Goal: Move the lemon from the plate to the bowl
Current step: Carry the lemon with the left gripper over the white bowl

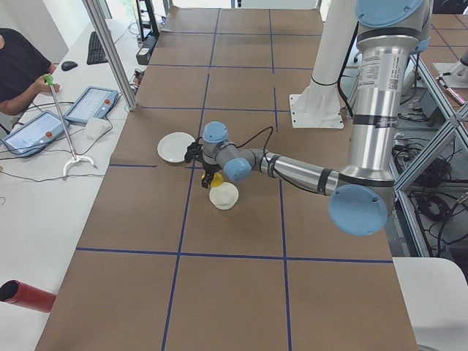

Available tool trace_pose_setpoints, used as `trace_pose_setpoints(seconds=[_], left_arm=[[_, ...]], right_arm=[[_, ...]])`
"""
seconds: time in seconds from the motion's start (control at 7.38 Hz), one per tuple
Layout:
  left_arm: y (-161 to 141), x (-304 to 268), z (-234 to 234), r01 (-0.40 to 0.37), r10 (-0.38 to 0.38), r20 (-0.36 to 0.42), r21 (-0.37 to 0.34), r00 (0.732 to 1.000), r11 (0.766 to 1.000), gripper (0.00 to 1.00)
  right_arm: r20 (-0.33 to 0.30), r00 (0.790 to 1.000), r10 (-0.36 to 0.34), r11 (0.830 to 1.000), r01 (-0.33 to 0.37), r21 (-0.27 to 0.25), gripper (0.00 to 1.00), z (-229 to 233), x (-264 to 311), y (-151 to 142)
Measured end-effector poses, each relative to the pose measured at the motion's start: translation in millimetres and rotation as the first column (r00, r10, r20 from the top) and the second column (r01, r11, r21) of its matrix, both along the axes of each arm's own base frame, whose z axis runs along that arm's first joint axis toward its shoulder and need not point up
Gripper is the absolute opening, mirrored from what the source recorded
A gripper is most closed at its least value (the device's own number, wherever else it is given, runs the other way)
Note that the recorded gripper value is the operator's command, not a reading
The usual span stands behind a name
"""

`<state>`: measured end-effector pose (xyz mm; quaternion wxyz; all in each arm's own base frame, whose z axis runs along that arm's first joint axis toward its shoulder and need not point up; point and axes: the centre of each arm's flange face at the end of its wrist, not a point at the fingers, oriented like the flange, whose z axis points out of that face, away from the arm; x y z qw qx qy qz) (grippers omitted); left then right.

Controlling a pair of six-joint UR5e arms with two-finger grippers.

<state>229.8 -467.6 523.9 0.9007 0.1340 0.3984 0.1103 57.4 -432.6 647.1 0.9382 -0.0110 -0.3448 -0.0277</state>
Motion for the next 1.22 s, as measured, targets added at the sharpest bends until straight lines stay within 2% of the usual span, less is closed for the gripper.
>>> trace_pose_setpoints(seconds=[0.27,0.81,0.95,1.08,1.22], left_arm=[[21,-13,3,0.007,-0.007,0.019,0.003,1.000,1.000,0.00],[28,-3,19,0.000,0.002,0.037,-0.033,0.999,0.999,0.01],[29,3,23,-0.012,0.013,0.041,-0.038,0.999,0.999,0.07],[28,8,25,-0.019,0.021,0.043,-0.040,0.999,0.999,0.25],[27,12,25,-0.024,0.026,0.043,-0.039,0.999,0.999,0.48]], right_arm=[[0.000,1.000,0.000,1.000,0.000,0.000,1.00,0,0,0],[0.000,1.000,0.000,1.000,0.000,0.000,1.00,0,0,0],[0.000,1.000,0.000,1.000,0.000,0.000,1.00,0,0,0],[0.000,1.000,0.000,1.000,0.000,0.000,1.00,0,0,0],[0.000,1.000,0.000,1.000,0.000,0.000,1.00,0,0,0]])
